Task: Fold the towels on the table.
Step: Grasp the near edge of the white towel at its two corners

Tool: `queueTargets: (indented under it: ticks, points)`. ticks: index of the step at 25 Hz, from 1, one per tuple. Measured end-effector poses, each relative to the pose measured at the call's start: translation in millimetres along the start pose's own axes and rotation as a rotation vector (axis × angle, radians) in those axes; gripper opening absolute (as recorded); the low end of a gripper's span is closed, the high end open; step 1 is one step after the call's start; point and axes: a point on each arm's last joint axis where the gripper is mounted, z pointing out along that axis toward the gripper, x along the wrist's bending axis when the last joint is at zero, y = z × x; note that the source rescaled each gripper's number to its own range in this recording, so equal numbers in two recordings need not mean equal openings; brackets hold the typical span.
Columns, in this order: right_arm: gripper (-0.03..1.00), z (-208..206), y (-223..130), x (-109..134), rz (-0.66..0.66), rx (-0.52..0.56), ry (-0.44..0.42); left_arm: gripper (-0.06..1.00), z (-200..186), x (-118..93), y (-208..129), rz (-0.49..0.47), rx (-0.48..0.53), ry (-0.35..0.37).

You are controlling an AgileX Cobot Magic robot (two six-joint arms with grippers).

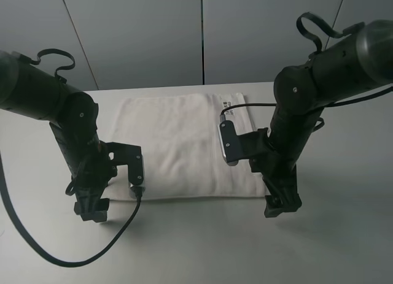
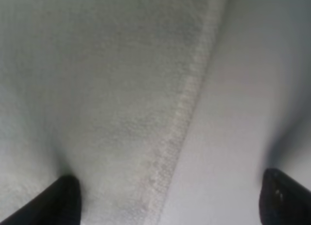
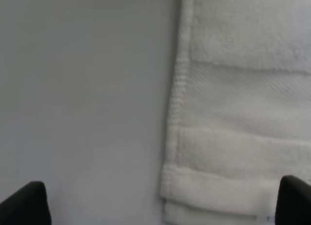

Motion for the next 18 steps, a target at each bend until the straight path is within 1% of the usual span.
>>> queueTargets:
  ticks: [2,6,16,17,18]
  points:
    - [1.0,2.2,1.1,0.4,-0.022,0.011,-0.002,0.98,0.0,0.0,0.0,0.0,0.0,0.0]
    - [1.0,16.5,-1.7,0.2,-0.045,0.051,0.033,0.98,0.0,-0.1,0.1,-0.001,-0.001,-0.001]
    - [1.0,24.3,-1.1,-0.4,-0.03,0.07,0.042,0.98,0.5,-0.2,0.1,-0.002,0.0,-0.003]
    - [0.98,24.0,-0.8,-0.9,-0.025,0.069,0.04,0.98,0.5,0.0,0.3,-0.002,-0.002,-0.001]
    - [0.94,24.1,-0.8,-1.0,-0.023,0.068,0.038,0.98,1.0,-0.1,0.3,-0.002,-0.001,-0.003]
